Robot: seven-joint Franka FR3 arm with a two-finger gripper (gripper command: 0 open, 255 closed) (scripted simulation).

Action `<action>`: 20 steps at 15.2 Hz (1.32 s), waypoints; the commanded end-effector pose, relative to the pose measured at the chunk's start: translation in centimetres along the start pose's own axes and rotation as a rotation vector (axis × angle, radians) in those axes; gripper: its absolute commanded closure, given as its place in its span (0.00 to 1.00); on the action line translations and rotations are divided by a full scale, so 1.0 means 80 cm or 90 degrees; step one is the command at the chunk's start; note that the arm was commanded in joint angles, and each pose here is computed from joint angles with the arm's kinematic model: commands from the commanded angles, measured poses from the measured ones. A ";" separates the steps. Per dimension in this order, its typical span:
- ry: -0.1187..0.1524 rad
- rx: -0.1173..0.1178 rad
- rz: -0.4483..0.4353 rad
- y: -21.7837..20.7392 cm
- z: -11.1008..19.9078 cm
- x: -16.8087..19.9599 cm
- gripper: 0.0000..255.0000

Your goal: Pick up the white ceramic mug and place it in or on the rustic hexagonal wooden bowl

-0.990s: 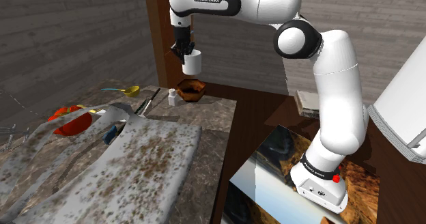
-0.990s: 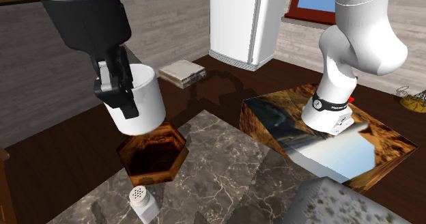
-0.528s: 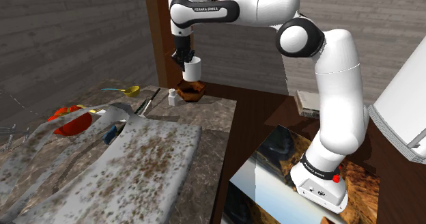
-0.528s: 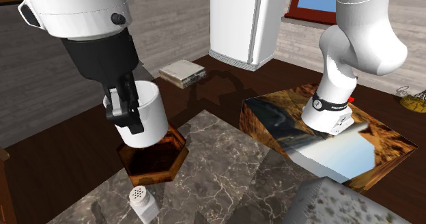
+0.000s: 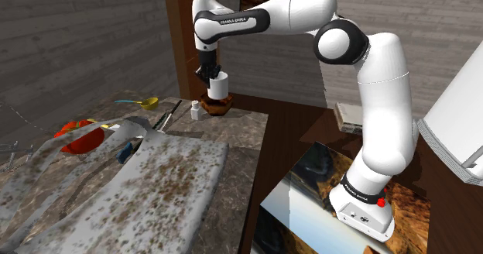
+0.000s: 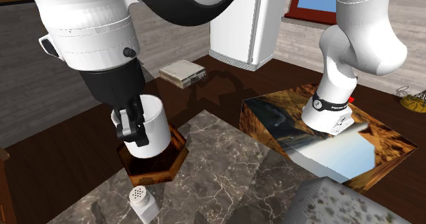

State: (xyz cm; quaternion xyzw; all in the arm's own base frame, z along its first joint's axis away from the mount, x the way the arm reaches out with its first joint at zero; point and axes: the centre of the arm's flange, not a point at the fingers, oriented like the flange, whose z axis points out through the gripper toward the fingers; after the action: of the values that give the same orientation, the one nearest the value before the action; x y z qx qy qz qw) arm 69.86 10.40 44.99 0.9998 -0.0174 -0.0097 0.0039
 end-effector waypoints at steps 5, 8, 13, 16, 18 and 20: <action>0.001 0.000 0.000 0.000 0.002 0.000 1.00; 0.001 0.000 0.000 0.000 0.002 0.000 0.00; 0.001 0.000 0.000 0.000 -0.015 0.000 0.00; 0.001 0.000 0.000 0.000 -0.061 0.000 0.00; 0.001 0.000 0.000 0.000 -0.061 0.000 0.00; 0.001 0.000 0.000 0.000 -0.061 0.000 0.00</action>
State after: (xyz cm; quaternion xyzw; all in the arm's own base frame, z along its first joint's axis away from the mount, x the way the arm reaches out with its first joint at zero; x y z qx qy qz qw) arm 69.96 10.42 49.78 0.9998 -0.0175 -0.0090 0.0039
